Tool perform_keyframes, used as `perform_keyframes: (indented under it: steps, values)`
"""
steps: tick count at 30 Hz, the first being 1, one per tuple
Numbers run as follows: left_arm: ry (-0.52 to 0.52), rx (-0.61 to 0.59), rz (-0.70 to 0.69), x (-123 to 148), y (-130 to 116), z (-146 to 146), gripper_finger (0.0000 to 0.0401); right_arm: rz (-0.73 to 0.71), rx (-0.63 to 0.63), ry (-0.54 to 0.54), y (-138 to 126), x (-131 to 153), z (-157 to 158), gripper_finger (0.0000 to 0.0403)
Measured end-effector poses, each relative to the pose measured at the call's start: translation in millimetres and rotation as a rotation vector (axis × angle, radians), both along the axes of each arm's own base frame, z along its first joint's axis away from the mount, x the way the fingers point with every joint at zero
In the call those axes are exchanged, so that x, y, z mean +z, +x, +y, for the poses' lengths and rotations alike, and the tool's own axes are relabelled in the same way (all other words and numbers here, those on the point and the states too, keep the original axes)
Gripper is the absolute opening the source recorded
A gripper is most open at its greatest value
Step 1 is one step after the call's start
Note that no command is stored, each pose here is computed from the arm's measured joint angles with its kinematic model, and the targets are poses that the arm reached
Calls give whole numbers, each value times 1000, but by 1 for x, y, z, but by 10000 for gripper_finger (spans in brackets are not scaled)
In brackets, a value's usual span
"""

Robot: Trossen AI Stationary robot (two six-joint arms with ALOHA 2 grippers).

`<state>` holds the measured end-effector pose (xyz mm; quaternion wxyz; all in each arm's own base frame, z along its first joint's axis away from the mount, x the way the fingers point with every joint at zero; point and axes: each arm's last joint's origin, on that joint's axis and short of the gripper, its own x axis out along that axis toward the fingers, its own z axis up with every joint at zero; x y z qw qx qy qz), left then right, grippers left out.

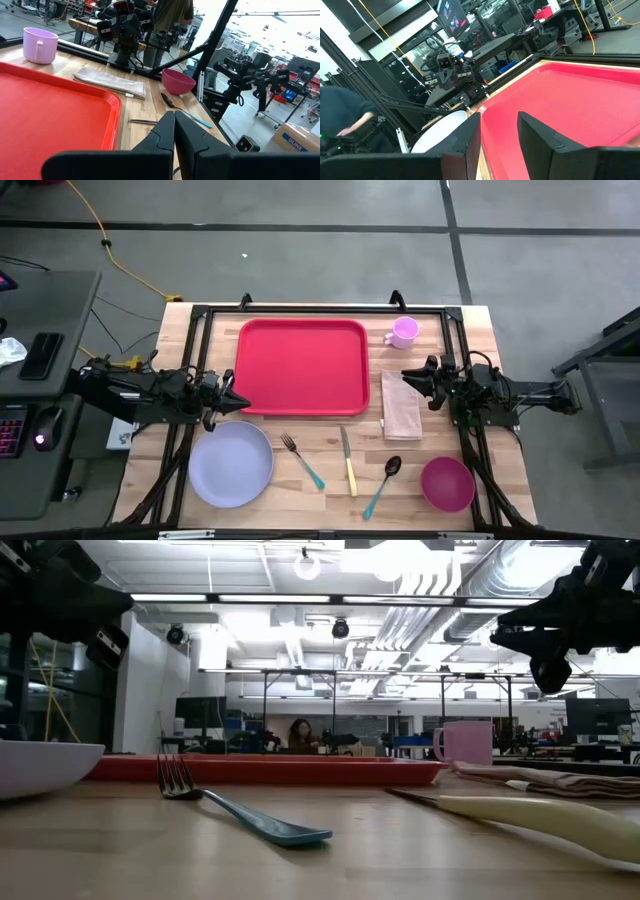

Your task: Set up tray

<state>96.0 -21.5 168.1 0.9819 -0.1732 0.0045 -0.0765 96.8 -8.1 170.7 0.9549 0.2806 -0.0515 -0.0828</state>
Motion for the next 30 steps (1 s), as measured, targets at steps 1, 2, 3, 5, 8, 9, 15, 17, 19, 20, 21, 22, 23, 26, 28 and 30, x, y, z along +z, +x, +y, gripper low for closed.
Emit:
perform_keyframes:
  steps: [1,2,3,5,8,9,15,17,19,20,21,22,23,26,28,30]
  values:
    - [0,0,0,0,0,0,40,0,0,0,0,0,0,108]
    - [0,0,0,0,0,0,40,0,0,0,0,0,0,108]
    - [0,0,0,0,0,0,40,0,0,0,0,0,0,108]
    - [0,0,0,0,0,0,40,0,0,0,0,0,0,108]
    - [0,0,0,0,0,0,40,0,0,0,0,0,0,108]
    - [0,0,0,0,0,0,40,0,0,0,0,0,0,108]
    - [0,0,0,0,0,0,40,0,0,0,0,0,0,108]
    - [0,0,0,0,0,0,40,0,0,0,0,0,0,108]
    - [-1,17,-4,0,0,1,40,0,0,0,0,0,0,108]
    - [-2,32,-5,1,0,1,40,0,0,0,0,0,0,108]
    - [-2,48,-6,1,0,1,40,0,0,0,0,0,0,108]
    - [-4,61,-10,1,0,2,40,0,0,0,0,0,0,108]
    - [-5,69,-12,1,0,2,40,0,0,0,0,0,0,108]
    - [-5,76,-15,1,0,2,40,0,0,0,0,0,0,108]
    - [-5,78,-15,1,0,2,40,0,0,0,0,0,0,108]
    - [-7,77,-18,2,0,2,40,0,-1,0,0,0,0,108]
